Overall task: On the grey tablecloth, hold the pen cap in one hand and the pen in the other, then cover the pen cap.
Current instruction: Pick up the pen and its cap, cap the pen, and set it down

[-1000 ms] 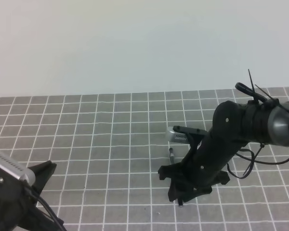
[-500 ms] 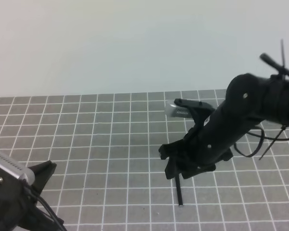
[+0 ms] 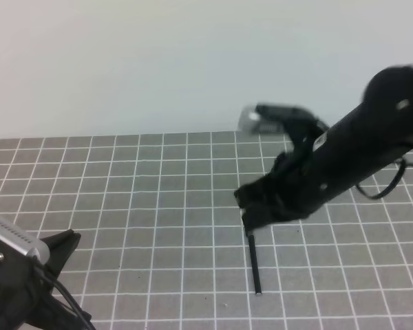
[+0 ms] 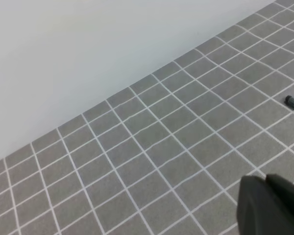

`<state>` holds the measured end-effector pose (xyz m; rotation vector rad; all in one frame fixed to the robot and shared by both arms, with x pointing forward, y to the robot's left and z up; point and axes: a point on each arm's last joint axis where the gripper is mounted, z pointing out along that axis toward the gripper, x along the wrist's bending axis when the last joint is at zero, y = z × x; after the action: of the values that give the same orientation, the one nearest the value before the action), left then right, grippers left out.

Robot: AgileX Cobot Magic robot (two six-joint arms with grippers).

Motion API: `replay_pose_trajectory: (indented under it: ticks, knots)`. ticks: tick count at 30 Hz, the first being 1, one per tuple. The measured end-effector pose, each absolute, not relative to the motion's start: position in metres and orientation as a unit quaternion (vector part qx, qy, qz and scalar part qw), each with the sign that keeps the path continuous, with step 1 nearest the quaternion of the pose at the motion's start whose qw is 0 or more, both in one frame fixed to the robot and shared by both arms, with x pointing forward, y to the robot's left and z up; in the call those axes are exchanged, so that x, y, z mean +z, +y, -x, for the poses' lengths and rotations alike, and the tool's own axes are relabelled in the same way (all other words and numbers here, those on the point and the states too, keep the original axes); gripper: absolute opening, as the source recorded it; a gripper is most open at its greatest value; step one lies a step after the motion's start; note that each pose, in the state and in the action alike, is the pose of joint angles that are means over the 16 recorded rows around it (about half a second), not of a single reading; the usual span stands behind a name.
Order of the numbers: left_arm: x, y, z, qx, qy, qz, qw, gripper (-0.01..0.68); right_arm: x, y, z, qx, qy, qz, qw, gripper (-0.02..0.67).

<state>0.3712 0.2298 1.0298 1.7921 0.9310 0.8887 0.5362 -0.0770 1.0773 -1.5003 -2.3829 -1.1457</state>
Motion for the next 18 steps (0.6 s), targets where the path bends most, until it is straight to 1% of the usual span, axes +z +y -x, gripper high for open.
replay_pose_trajectory:
  ticks: [3,5,10,14,18]
  knots:
    - [1.030,0.230,-0.371,0.359,0.377,-0.725,0.451,0.001,1.102,-0.079,-0.524,-0.419,-0.776,0.468,0.059,0.018]
    - [1.030,0.230,-0.371,0.359,0.377,-0.725,0.451,0.001,1.118,-0.080,-0.515,-0.447,-0.770,0.451,0.065,0.002]
    - [1.030,0.230,-0.371,0.361,0.375,-0.726,0.450,0.001,1.149,-0.084,-0.496,-0.504,-0.763,0.398,0.069,0.000]
    - [1.030,0.230,-0.371,0.361,0.375,-0.726,0.450,0.001,1.164,-0.088,-0.487,-0.530,-0.770,0.352,0.046,0.000]
    - [1.030,0.230,-0.371,0.360,0.377,-0.725,0.451,0.001,1.172,-0.096,-0.483,-0.541,-0.779,0.316,-0.012,0.000]
